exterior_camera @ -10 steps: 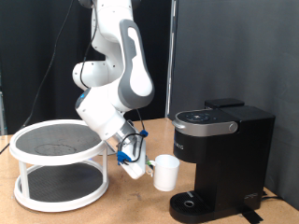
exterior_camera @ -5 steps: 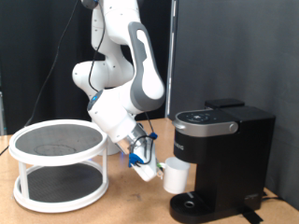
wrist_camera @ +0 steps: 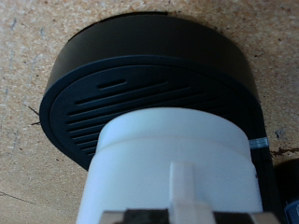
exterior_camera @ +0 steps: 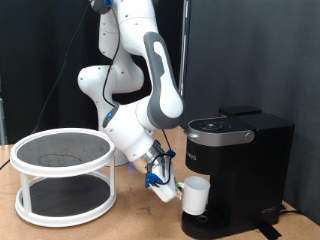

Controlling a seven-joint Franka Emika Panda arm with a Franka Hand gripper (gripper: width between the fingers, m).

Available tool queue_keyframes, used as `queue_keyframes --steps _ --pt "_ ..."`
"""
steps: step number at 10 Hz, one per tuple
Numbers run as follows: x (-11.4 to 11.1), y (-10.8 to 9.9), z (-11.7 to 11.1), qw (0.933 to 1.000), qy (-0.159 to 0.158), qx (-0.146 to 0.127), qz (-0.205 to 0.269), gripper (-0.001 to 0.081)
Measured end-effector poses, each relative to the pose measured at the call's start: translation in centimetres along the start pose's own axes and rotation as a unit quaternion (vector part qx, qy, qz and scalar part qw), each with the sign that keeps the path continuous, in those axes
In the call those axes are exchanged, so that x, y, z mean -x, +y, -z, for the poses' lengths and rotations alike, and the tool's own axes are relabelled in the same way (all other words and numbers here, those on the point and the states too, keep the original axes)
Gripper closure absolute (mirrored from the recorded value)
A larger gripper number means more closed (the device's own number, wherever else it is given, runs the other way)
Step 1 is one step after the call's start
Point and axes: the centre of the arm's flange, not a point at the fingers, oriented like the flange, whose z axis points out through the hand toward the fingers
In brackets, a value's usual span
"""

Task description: Make a cup of coffee with the keurig machine

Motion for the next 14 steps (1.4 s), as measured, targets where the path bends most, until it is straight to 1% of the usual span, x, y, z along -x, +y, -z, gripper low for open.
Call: queue_keyframes --steps 3,5,8,9,10,11,12,13,14 --pt "0.0 0.0 -1.2 0.9999 -0.012 0.003 0.008 0.0802" --pt "-0.1 0.1 -1.8 0.9999 -0.010 0.006 0.007 0.0802" --pt "-0.3 0.0 -2.0 0.9998 -0.015 0.006 0.007 0.0793" --pt "-0.3 0.0 -2.0 0.9997 -0.020 0.005 0.011 0.0620" --pt "-0.4 -0.1 -2.0 0.9996 -0.024 0.000 0.011 0.0620" --pt "-0.6 -0.2 -1.9 0.9995 -0.027 -0.006 0.011 0.0412" --pt "-0.8 -0.2 -1.8 0.9995 -0.027 -0.010 0.010 0.0412" --pt "-1.3 -0.3 -1.5 0.9997 -0.023 -0.010 0.006 0.0263" --pt "-1.9 -0.3 -1.0 0.9998 -0.017 -0.006 0.005 0.0263"
